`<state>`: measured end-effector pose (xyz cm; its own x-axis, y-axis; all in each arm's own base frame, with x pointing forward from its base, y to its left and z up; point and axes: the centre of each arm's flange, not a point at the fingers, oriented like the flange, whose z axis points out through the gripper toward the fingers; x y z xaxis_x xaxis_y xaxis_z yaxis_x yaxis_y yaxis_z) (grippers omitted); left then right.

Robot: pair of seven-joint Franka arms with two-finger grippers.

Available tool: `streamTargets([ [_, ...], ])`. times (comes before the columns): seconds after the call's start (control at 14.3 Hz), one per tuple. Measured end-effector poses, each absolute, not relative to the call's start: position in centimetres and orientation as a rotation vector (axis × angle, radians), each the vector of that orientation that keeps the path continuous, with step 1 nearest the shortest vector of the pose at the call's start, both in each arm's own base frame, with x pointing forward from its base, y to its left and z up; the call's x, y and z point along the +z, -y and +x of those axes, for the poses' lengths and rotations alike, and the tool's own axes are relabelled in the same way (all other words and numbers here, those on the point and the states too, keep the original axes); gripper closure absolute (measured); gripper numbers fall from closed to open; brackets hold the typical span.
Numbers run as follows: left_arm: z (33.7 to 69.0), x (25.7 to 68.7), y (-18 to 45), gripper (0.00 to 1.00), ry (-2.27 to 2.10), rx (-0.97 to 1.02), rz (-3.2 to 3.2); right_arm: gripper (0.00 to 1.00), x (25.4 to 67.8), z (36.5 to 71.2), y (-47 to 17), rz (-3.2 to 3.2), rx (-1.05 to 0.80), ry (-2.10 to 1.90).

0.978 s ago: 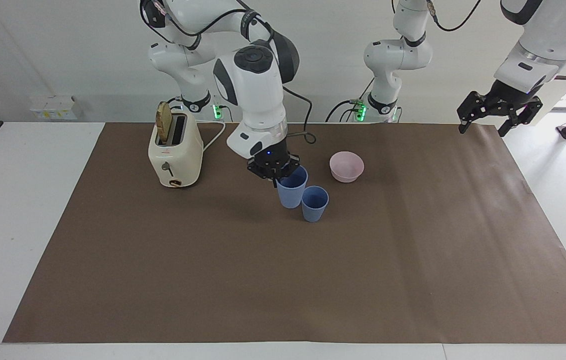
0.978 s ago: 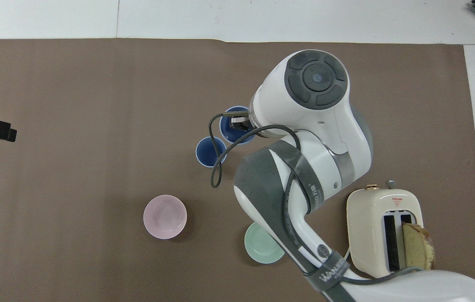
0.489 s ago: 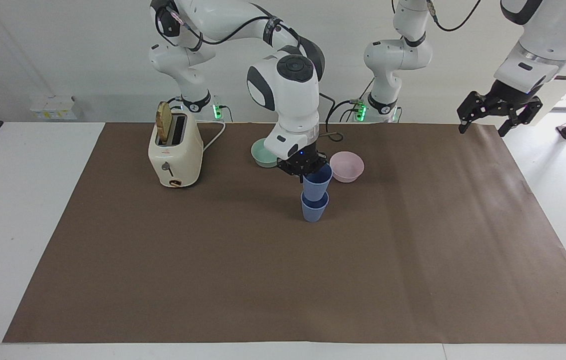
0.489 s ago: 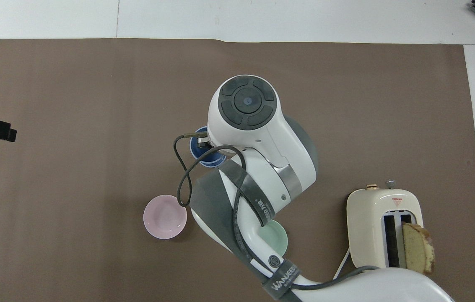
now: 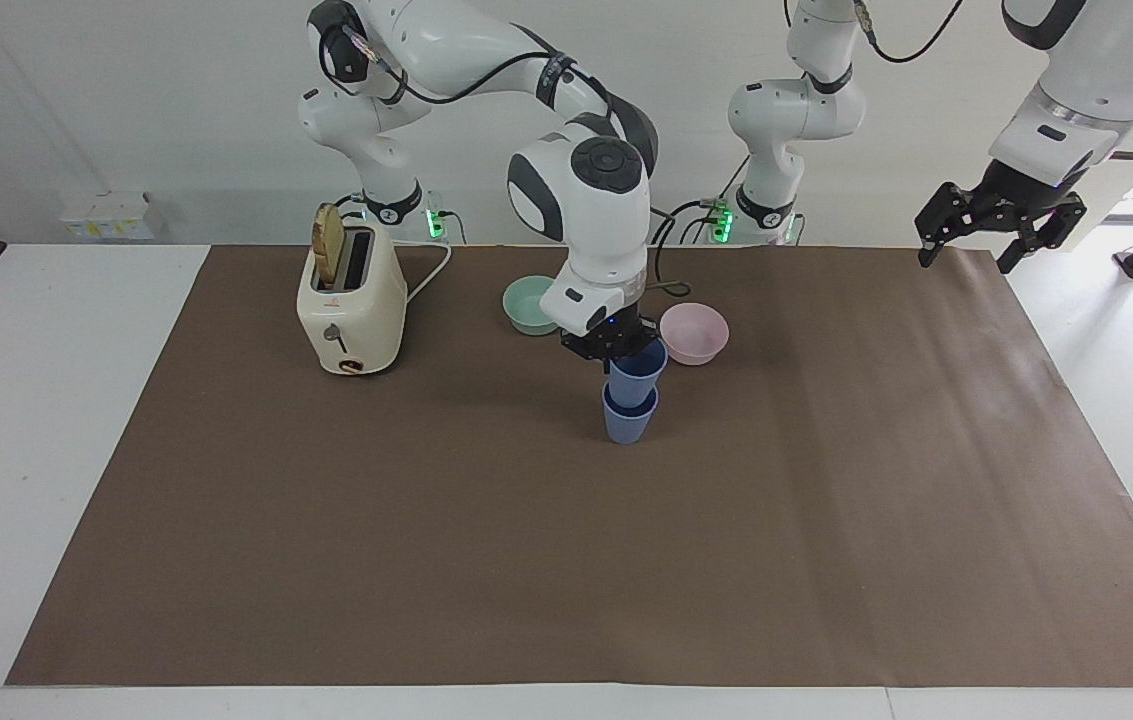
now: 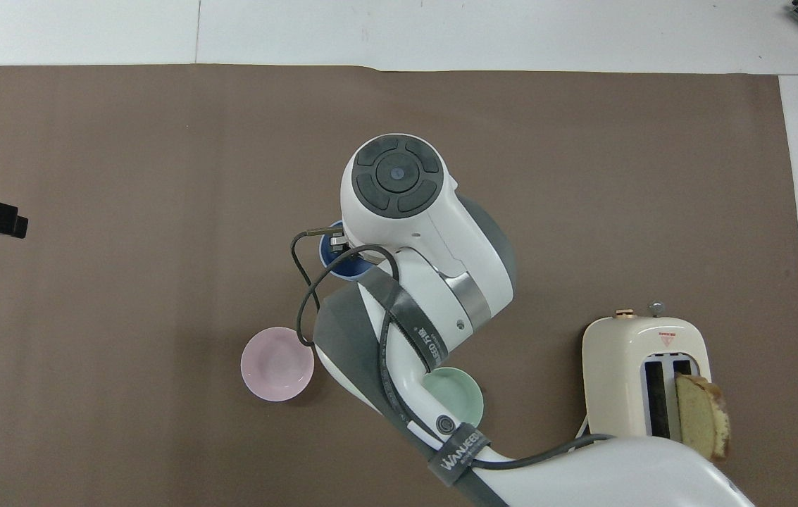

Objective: Stack blue cups with both arms

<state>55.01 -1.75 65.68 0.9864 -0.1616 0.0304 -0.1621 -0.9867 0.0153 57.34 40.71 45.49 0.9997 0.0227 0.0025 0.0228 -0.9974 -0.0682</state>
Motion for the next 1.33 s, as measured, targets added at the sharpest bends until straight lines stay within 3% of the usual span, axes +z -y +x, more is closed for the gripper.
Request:
streamTargets([
  [0.63,55.0,65.7,1.8,0.00,0.254,0.045,3.113,0.96,42.1,58.1,-41.2,-3.079,0.019,0.032],
  [0.7,55.0,65.7,1.8,0.00,0.254,0.045,3.113,0.91,41.8,58.1,-41.2,-3.081,0.026,0.033],
  [1.26,55.0,65.7,1.8,0.00,0.254,0.045,3.113,0.03,42.1,58.6,-40.3,-3.090,0.023,0.008],
  [1.33,55.0,65.7,1.8,0.00,0.254,0.045,3.113,0.00,43.1,59.0,-39.3,-3.096,0.018,-0.013],
])
